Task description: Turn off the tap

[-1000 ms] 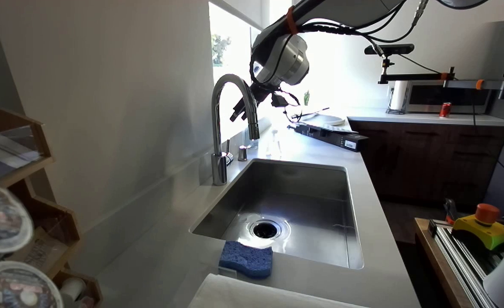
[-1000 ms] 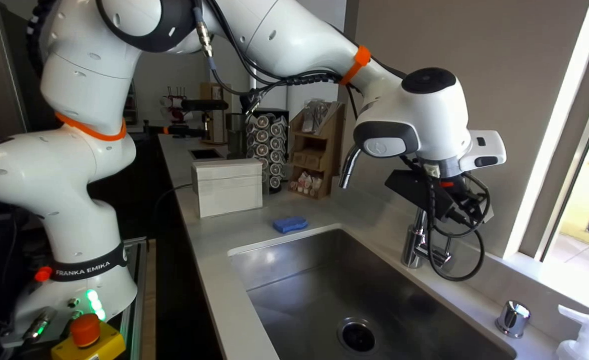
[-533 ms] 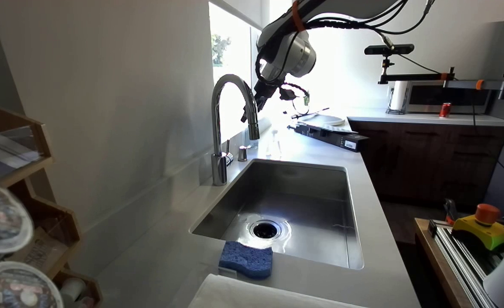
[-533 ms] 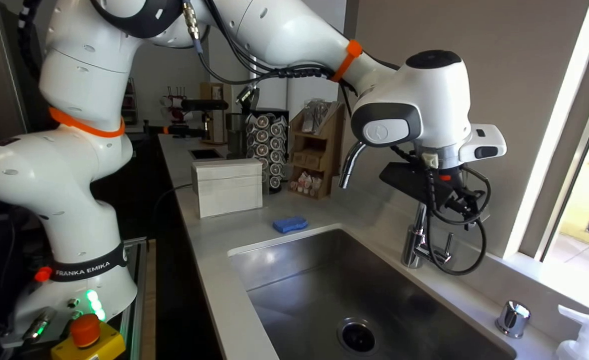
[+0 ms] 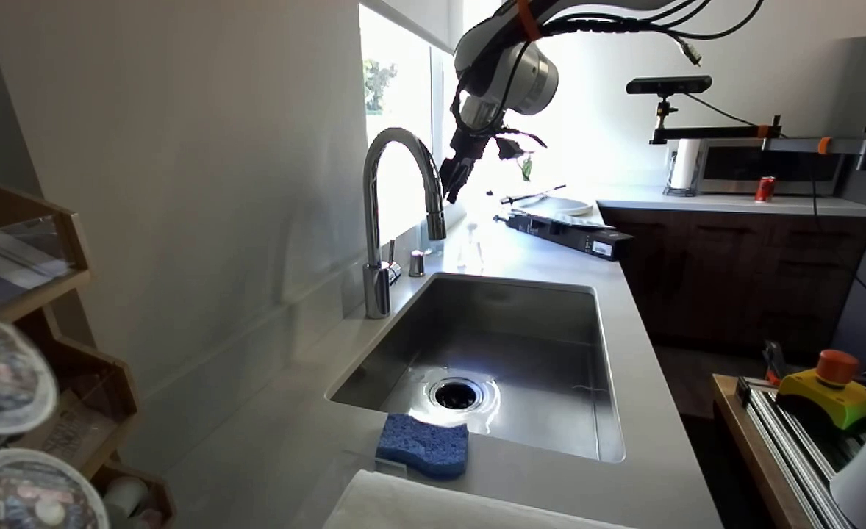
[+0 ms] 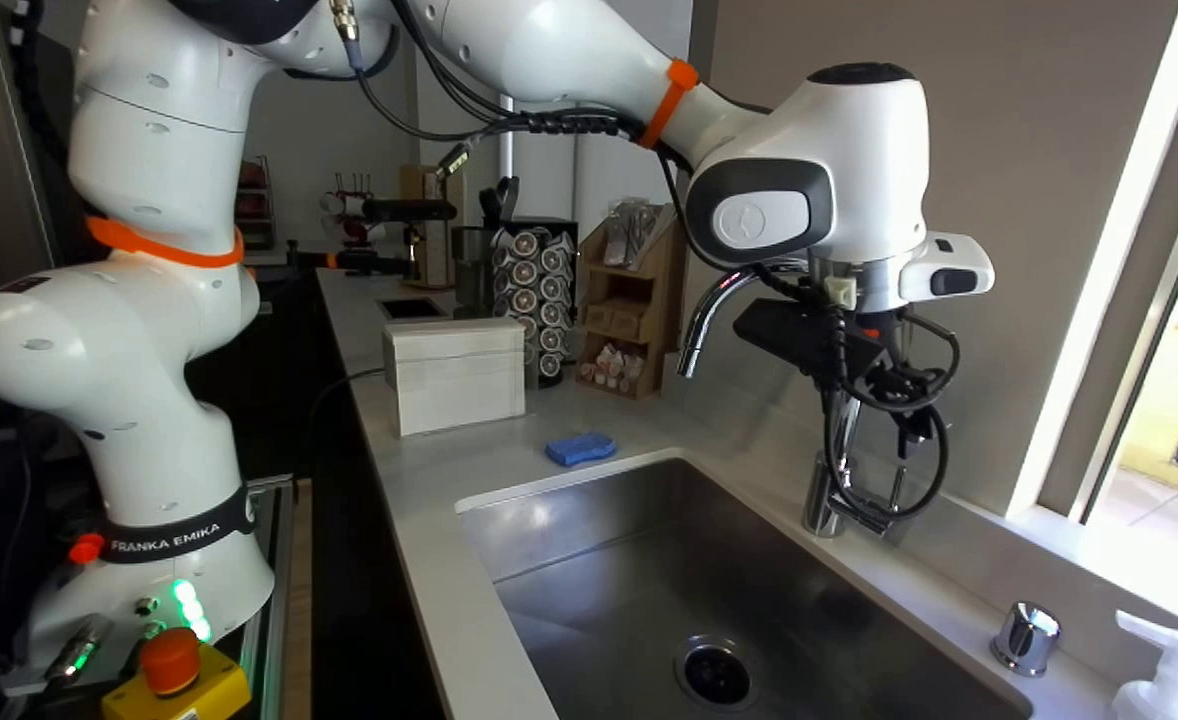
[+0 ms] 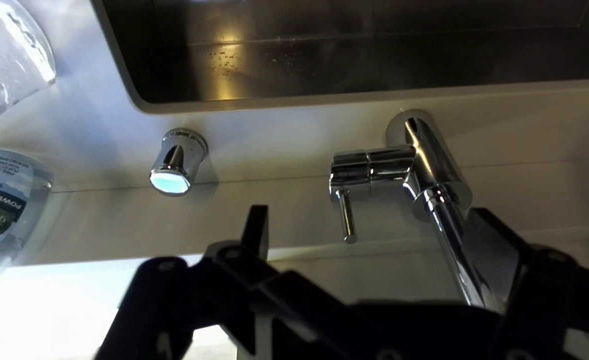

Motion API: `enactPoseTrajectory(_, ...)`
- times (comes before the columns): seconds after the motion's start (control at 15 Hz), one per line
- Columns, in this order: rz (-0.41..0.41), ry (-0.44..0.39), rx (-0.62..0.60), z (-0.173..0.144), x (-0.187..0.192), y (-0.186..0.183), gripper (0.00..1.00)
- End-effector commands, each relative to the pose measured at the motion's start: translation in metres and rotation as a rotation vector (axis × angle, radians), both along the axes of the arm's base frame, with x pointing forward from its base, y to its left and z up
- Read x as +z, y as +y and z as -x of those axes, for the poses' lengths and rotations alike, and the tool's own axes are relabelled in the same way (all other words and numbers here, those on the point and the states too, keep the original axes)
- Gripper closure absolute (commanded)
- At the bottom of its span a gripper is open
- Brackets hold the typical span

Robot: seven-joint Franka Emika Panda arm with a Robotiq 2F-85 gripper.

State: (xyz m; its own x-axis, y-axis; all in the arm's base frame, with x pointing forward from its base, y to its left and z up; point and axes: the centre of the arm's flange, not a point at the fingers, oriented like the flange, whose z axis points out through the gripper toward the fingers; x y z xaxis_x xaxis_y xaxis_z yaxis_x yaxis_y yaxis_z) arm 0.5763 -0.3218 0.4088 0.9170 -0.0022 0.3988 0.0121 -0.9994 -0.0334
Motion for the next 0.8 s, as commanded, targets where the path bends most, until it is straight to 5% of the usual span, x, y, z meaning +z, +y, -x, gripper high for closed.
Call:
enactPoseTrajectory(0.0,-0.003,0.075,-0.008,0.022,0.008,0.013,0.00)
enactPoseTrajectory(0.73,0.002,0.080,0.000,0.034,0.013,0.012,0.00)
